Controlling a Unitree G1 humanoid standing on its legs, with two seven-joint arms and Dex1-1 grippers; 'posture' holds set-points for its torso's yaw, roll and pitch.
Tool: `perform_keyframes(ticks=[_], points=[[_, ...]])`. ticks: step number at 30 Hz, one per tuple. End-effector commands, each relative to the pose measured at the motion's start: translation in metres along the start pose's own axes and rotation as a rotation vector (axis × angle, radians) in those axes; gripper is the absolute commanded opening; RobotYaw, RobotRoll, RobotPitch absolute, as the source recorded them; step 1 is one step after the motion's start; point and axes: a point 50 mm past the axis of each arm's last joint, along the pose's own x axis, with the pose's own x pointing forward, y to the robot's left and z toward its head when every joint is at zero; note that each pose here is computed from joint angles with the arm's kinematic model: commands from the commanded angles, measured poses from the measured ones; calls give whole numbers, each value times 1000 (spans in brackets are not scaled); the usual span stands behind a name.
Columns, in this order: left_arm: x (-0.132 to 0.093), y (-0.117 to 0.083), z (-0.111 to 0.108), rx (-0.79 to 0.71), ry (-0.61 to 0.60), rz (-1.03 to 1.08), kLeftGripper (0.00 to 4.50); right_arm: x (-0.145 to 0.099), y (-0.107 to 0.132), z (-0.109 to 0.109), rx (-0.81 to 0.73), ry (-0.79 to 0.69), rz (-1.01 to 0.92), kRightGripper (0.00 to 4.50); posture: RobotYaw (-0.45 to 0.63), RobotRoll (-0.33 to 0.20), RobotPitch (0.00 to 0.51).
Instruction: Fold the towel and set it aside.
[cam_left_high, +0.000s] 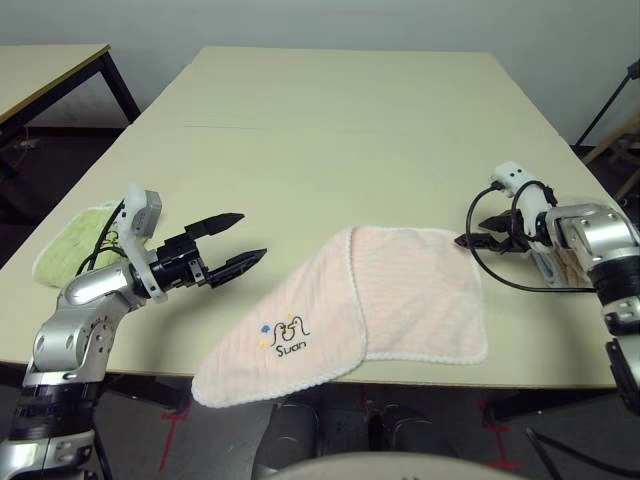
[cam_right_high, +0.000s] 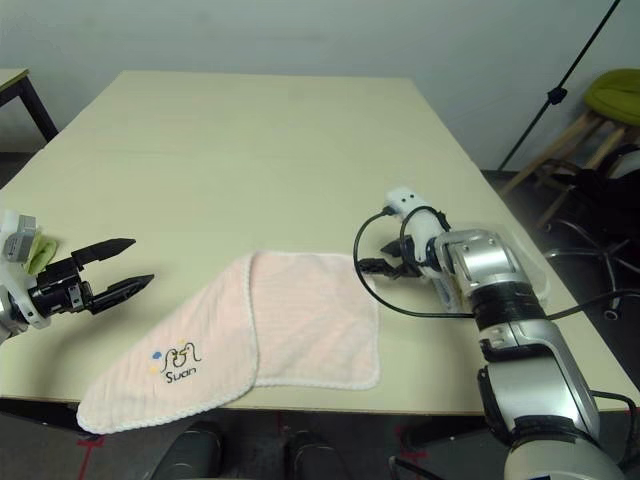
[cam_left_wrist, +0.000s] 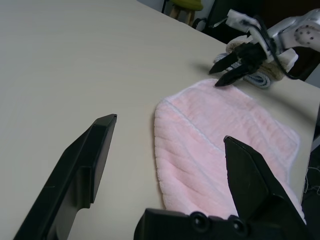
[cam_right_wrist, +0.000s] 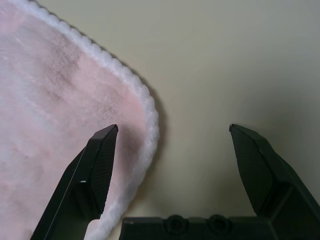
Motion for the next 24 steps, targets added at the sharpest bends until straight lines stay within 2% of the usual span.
perform_keyframes(ticks=[1,3,7,9,14,15,19,21,24], points=[[4,-7,1,-17,0,-20,4500,8,2,-8,-19,60,18,4476,253,0,54],[4,-8,3,-23,-1,-21,4500,11,4,-9,-27,78,33,4476,256,0,55],[5,-10,4,-42,0,-30,4500,15,8,-10,-37,93,64,3200,257,0,58],[6,-12,4,-50,13,-27,4500,14,11,-5,-31,77,87,2374,257,0,58],[12,-23,2,-136,59,-76,4500,4,11,21,9,-41,104,485,253,0,62],[14,-26,2,-150,81,-95,4500,0,13,33,17,-87,112,66,242,0,67],[21,-33,4,-170,116,-145,4500,-15,20,75,18,-255,132,22,236,0,68],[24,-32,5,-172,117,-143,4500,-27,31,104,-8,-349,171,22,231,0,68],[26,-32,6,-181,121,-136,4500,-42,44,130,-27,-432,217,22,228,0,71]])
